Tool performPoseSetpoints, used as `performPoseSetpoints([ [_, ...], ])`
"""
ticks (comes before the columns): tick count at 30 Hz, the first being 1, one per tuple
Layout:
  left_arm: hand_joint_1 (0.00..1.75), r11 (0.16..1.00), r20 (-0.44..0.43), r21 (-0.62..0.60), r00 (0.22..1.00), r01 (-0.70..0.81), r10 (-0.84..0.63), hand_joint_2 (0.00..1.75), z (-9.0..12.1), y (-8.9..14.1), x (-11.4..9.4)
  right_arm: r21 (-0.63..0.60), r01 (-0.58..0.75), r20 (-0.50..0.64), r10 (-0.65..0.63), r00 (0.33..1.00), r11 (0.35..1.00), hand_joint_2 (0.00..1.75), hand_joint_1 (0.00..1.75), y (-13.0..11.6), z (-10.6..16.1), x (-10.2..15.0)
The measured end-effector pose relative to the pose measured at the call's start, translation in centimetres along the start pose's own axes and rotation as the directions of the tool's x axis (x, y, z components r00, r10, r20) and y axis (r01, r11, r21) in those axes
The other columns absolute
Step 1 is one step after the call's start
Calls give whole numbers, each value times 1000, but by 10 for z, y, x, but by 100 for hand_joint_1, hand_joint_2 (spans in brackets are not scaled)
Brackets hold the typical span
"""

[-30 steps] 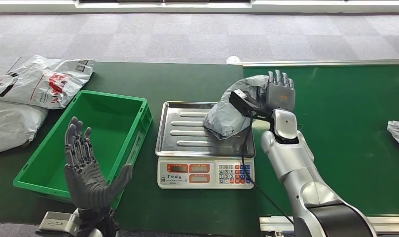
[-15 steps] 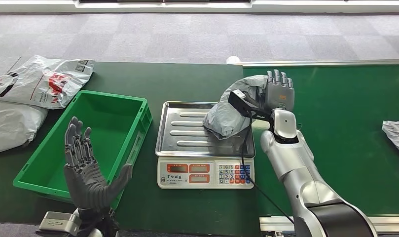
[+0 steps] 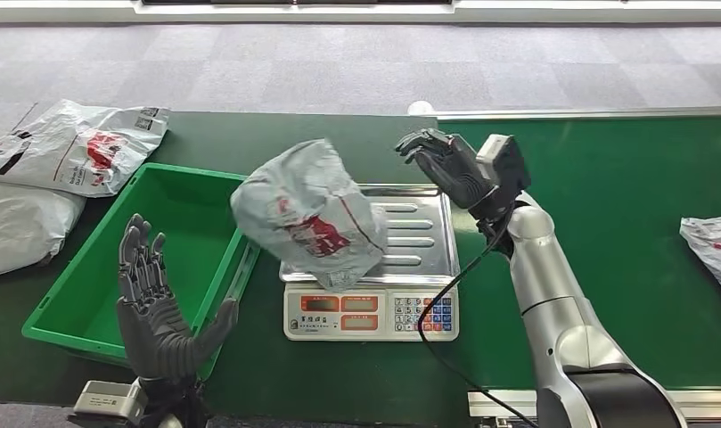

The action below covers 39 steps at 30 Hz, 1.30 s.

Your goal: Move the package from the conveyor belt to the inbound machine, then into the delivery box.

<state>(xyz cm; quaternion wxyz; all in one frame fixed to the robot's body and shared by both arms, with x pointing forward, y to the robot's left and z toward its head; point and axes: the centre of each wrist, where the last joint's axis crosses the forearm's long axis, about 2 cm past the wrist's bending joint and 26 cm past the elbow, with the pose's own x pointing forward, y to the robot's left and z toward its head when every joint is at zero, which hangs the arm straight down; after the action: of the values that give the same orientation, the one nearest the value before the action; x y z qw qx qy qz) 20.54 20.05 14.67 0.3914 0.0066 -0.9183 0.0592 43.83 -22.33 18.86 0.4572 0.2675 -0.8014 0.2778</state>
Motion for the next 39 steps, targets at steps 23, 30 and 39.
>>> performPoseSetpoints([
  [23, 0, 1000, -1, 10, 1000, 26, -26, 175, 4, 5, 3, -245, -368, -203, 324, 924, 897, 175, 175, -10, -1, 7],
  [30, 0, 1000, 1, 13, 1000, 24, -24, 175, 4, 5, 5, -263, -404, -229, 350, 908, 876, 175, 0, -10, -5, 9],
  [39, 0, 999, 3, 26, 999, 43, -43, 175, 6, 5, 8, -510, -598, -264, 550, 792, 617, 0, 0, -12, -4, 24],
])
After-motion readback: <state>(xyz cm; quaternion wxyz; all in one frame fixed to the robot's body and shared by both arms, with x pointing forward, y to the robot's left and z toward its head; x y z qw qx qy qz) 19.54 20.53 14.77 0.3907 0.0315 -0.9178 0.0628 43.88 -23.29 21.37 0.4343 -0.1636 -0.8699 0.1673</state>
